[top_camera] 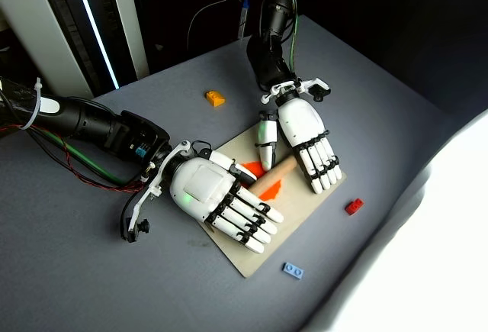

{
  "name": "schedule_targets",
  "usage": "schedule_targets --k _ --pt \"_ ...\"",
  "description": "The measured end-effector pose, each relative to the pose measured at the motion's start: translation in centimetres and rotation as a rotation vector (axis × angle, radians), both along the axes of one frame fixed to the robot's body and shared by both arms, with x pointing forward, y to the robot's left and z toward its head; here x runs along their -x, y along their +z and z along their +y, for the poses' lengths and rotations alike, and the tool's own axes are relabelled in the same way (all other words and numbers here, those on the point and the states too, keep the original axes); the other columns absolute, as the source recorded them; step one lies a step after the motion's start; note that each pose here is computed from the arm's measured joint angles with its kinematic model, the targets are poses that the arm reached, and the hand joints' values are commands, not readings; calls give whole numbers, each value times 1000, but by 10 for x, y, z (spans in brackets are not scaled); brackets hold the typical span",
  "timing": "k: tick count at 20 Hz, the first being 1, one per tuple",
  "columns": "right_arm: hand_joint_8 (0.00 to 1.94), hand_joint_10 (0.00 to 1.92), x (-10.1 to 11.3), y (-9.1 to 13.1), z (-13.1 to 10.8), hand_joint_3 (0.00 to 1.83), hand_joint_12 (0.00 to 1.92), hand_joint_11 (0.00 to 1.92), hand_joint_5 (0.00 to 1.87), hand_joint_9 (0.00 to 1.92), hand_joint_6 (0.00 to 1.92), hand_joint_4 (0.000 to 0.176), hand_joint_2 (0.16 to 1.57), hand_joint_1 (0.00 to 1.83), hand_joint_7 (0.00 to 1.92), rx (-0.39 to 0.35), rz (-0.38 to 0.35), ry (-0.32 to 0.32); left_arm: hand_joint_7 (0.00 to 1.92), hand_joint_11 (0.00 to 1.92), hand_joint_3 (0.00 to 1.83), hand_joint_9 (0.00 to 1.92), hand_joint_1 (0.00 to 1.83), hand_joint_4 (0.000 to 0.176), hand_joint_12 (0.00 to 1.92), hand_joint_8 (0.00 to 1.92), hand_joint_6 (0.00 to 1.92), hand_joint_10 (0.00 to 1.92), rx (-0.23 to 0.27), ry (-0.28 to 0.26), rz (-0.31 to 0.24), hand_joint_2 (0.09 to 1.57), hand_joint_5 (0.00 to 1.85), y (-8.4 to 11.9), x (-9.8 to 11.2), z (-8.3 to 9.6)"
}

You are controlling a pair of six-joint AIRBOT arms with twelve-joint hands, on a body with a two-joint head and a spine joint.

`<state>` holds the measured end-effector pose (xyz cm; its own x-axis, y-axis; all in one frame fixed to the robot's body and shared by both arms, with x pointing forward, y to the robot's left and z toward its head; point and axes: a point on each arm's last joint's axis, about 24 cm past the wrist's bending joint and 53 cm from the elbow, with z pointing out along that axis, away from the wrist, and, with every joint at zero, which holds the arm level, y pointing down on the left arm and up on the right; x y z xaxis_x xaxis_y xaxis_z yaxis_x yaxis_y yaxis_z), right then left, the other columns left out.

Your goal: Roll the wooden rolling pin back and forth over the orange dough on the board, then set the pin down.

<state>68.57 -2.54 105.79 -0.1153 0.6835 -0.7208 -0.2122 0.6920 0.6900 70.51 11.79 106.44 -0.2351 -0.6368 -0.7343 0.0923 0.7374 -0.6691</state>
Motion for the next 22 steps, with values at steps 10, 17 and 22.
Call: schedule_targets --k 10,17,22 --pt "4 4 -8 -1 -6 0 0 0 75 12 10 0 1451 0 64 1 9 -14 0 0 21 0 0 0 0 0 0 0 -1 -3 -7 1375 0 1 -10 -5" --pt "9 2 -15 -1 -8 0 0 0 46 4 11 0 1454 0 46 8 12 -15 0 0 19 0 0 0 0 0 0 0 -10 -4 -10 1373 0 0 -18 -4" --pt "1 0 -21 1 -8 0 0 0 34 0 3 0 1453 0 19 11 16 -11 0 0 19 0 0 0 0 0 0 0 -11 0 -8 1376 0 -1 -23 -3"
